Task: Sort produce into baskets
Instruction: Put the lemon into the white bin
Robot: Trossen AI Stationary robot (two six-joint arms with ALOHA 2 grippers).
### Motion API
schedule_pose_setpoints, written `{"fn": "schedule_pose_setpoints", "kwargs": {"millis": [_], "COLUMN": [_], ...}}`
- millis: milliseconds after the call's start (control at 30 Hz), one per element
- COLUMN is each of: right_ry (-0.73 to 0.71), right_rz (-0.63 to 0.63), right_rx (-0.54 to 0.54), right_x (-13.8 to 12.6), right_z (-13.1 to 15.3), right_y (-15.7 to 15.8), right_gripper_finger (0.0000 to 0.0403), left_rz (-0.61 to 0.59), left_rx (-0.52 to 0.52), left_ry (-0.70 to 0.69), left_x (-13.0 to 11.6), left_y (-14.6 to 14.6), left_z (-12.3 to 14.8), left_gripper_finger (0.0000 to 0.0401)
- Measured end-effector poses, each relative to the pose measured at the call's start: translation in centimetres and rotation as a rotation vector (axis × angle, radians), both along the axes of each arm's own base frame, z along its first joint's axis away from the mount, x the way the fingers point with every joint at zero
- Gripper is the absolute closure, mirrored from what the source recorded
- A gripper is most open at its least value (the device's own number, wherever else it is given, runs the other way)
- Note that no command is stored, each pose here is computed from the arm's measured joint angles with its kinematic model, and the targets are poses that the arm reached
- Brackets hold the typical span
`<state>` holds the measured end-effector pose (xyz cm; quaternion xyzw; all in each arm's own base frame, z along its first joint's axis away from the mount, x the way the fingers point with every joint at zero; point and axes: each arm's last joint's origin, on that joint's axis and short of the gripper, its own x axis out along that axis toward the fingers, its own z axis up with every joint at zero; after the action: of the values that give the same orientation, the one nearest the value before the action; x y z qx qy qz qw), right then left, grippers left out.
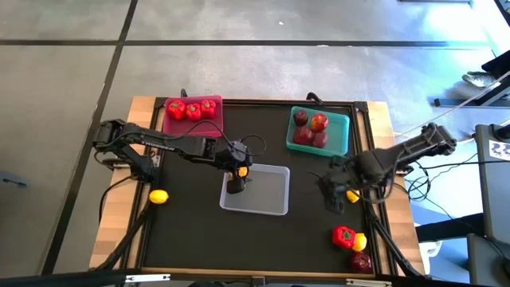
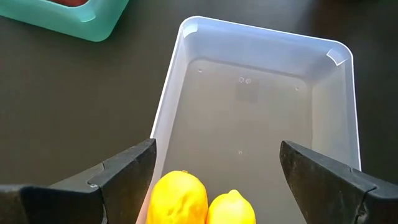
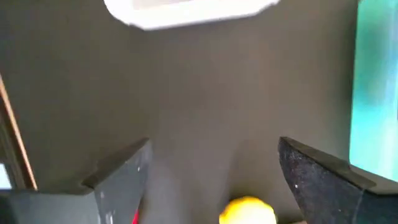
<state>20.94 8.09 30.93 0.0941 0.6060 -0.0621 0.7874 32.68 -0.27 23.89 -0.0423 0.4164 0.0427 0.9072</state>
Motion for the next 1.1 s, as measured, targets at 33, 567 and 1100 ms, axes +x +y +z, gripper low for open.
{"fn": "schedule_pose_setpoints", "kwargs": {"millis": [33, 567, 1100], "right_ry": [0.019, 0.359, 0.448], "right_rz": [-0.013, -0.068, -0.064], "right_rx": [-0.011, -0.108, -0.074], "right_x": [-0.4, -4.8, -6.1], "right_z": [-0.1, -6.9, -11.5], "right_y": [0.4, 1.4, 0.9], "right_gripper_finger": [0.0056, 0.0056, 0.0061], "left_rz": [0.000, 0.005, 0.011], "left_rx": [0.000, -0.005, -0.007], "left_ry": [0.000, -0.004, -0.041], "left_x": [0.0, 0.0, 0.3], "left_y": [0.0, -0.1, 0.0], "left_z": [0.0, 0.0, 0.3], "left_gripper_finger": [0.0064, 0.0064, 0.0064]}}
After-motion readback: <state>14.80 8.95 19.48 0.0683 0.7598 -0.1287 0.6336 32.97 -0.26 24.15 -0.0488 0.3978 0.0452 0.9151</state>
